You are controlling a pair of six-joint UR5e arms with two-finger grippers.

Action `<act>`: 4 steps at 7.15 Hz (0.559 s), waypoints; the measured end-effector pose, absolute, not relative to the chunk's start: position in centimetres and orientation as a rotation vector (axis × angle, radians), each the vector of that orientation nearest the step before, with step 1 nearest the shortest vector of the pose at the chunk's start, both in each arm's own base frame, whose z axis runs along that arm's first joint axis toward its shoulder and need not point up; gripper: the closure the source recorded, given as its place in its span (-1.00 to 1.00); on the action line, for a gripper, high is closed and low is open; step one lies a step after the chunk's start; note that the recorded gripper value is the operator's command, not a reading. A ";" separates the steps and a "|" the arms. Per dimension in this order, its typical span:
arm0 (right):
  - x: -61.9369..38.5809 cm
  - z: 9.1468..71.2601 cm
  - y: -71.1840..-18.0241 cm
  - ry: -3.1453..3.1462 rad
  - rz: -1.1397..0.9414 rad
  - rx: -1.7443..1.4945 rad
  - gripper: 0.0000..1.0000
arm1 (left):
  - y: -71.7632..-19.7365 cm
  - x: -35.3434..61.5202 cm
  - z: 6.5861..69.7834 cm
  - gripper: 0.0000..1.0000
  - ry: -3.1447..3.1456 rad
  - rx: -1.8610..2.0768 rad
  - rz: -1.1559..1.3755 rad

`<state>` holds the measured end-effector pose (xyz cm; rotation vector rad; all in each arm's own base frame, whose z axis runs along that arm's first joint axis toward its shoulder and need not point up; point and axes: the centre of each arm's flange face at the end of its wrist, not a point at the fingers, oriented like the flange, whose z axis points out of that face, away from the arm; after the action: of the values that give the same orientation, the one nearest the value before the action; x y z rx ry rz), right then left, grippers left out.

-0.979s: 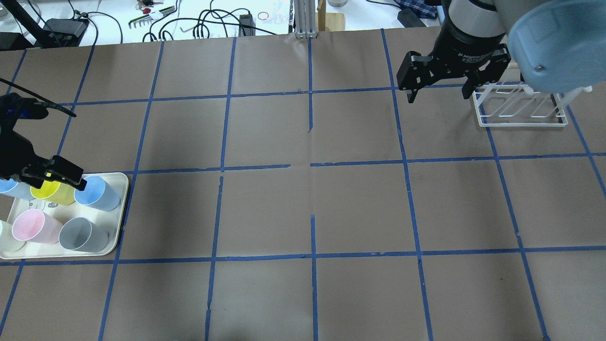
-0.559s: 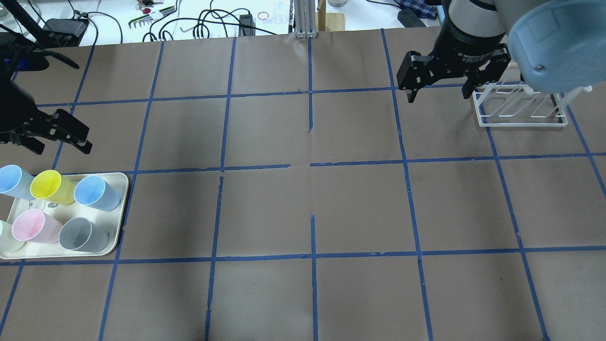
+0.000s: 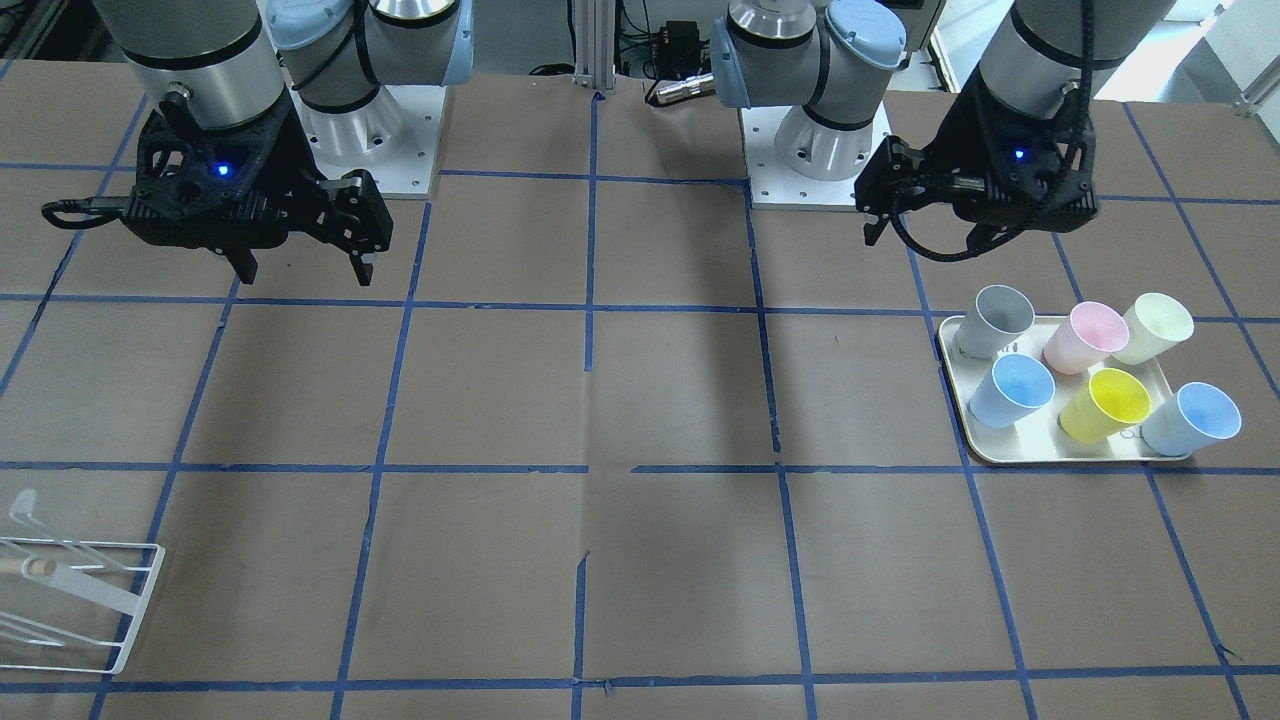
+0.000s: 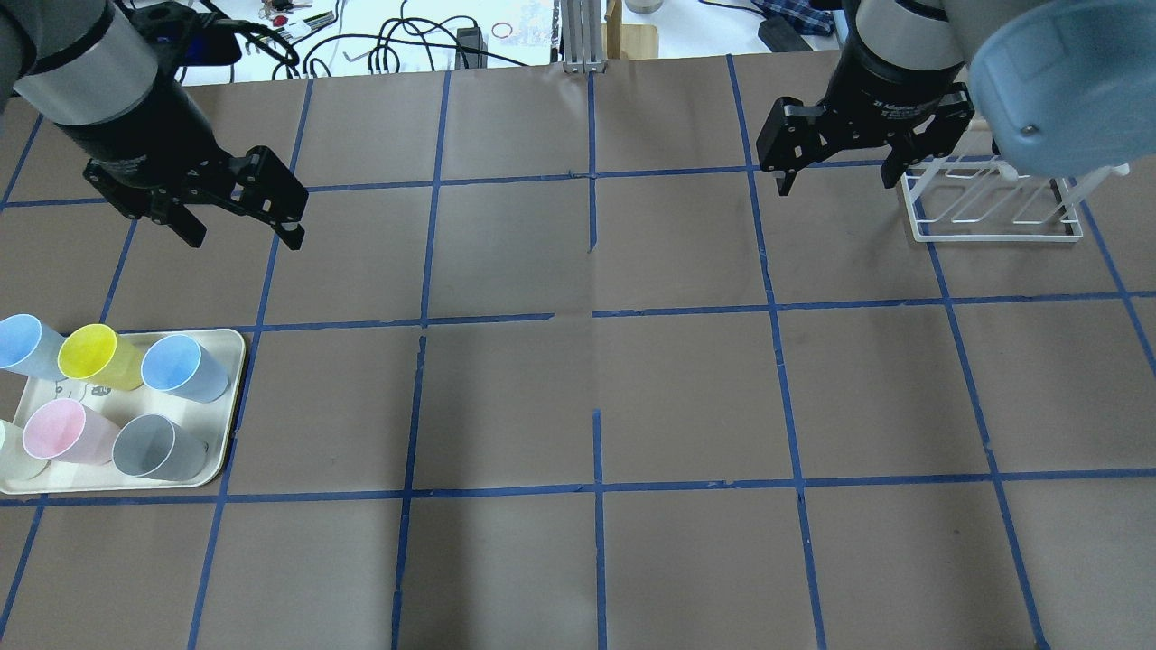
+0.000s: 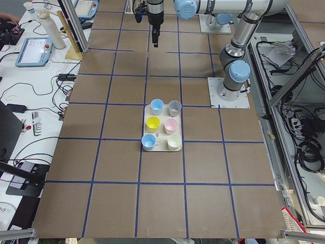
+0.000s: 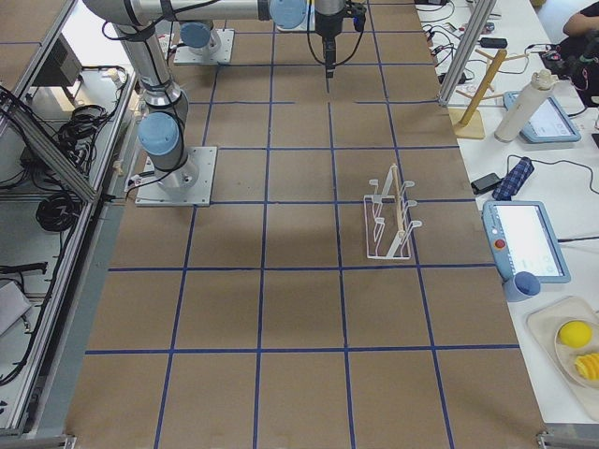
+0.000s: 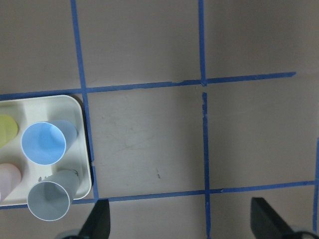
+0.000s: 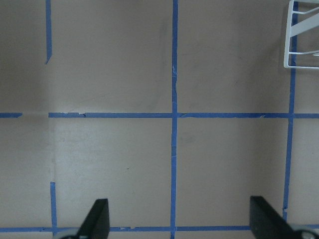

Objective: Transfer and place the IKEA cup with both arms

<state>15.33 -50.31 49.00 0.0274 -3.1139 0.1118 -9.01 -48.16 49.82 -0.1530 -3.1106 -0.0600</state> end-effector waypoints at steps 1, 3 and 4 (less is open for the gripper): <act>15.3 49.0 -50.3 -3.114 0.111 0.027 -1.00 | -48.0 -9.9 49.7 -1.00 -3.100 -0.166 -0.069; 15.4 48.9 -50.3 -3.117 0.110 0.027 -1.00 | -47.3 -11.5 49.6 -1.00 -3.116 -0.221 -0.082; 15.4 48.9 -50.3 -3.118 0.108 0.027 -1.00 | -46.9 -12.2 49.5 -1.00 -3.154 -0.265 -0.091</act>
<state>15.37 -50.35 48.87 0.0271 -3.1177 0.1078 -12.25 -46.87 49.53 -0.2653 -3.1535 -0.0912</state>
